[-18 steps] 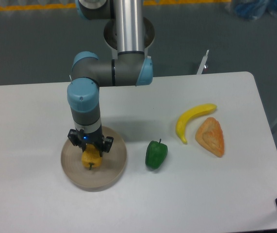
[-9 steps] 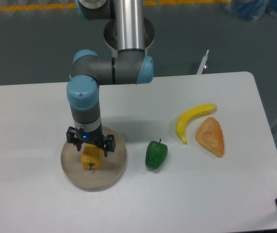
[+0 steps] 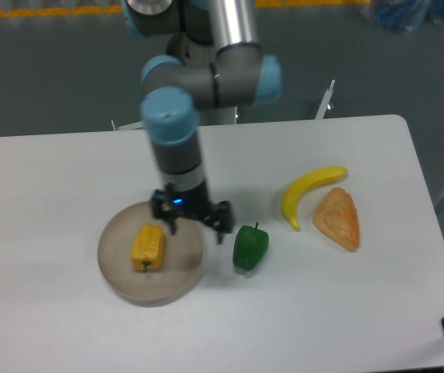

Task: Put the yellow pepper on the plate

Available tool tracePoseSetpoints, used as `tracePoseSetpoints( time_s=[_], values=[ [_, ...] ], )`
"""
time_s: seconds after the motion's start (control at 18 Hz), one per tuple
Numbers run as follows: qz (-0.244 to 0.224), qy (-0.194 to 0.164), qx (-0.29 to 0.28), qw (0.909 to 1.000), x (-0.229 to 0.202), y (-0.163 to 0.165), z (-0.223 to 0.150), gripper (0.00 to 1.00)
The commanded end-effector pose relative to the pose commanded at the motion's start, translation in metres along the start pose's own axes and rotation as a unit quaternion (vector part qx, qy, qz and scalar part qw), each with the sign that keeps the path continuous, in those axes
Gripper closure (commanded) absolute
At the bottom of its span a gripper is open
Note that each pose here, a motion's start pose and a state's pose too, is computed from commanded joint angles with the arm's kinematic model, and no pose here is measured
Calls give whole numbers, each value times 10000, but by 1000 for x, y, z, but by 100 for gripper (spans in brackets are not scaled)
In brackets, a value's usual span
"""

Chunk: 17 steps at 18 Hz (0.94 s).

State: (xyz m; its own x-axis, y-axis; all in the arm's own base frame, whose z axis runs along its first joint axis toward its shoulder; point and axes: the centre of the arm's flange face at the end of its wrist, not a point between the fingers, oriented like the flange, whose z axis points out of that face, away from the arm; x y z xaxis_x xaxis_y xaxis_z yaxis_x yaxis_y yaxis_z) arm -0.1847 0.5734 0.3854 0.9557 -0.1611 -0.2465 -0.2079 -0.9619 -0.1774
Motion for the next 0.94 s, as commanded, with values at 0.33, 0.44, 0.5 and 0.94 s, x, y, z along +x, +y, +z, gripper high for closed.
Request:
tracePoseSetpoints(
  time_s=[0.33, 0.44, 0.5, 0.94],
  values=[
    [948, -206, -154, 9952, -81, 43, -2, 0],
    [1036, -237, -178, 9942, -94, 50, 1, 0],
    [1036, -282, -155, 9941, -100, 51, -1, 0],
    [1009, -334, -161, 9942, -119, 52, 5, 0]
  ],
)
